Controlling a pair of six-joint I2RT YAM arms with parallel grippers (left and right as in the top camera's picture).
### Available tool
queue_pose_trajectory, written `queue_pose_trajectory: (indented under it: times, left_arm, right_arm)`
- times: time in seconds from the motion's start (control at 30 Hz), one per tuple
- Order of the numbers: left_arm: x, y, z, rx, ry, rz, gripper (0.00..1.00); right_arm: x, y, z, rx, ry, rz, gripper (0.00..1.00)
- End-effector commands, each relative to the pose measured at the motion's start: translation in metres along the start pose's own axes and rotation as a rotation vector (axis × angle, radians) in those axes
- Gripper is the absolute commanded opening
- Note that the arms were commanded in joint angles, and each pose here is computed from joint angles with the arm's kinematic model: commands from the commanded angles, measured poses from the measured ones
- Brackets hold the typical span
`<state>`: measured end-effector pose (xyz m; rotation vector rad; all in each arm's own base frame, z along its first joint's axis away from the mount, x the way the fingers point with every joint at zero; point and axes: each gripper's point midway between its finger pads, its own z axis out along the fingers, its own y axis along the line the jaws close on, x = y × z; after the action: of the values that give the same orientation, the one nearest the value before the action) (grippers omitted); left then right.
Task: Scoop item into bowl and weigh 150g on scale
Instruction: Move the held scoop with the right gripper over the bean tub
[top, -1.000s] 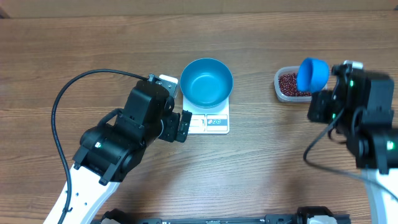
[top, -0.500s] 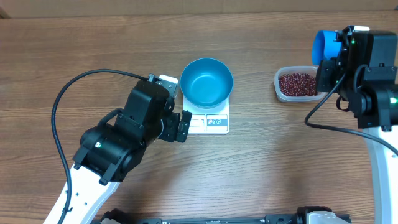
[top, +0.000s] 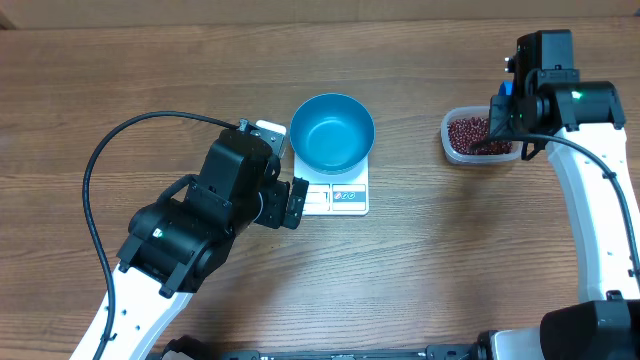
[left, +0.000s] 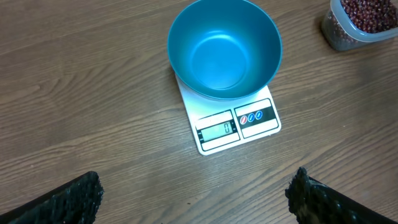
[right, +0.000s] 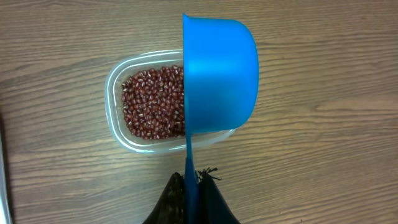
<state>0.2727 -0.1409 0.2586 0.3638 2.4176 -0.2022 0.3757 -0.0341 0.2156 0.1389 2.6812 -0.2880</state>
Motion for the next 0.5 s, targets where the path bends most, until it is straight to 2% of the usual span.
queue_pose_trajectory:
  times: [0.0, 0.4, 0.47]
  left_arm:
    - [0.000, 0.000, 0.000, 0.008, -0.001, 0.022, 0.99]
    - [-0.001, -0.003, 0.000, 0.026, -0.006, 0.020, 0.99]
    - [0.004, -0.011, -0.002, 0.075, 0.020, 0.011, 0.99]
  right_arm:
    - [-0.011, -0.007, -0.009, 0.020, -0.047, 0.009, 0.04]
    - [-0.005, -0.007, -0.009, 0.018, -0.023, 0.005, 0.04]
    - [-0.004, -0.007, -0.009, 0.018, -0.019, 0.004, 0.04]
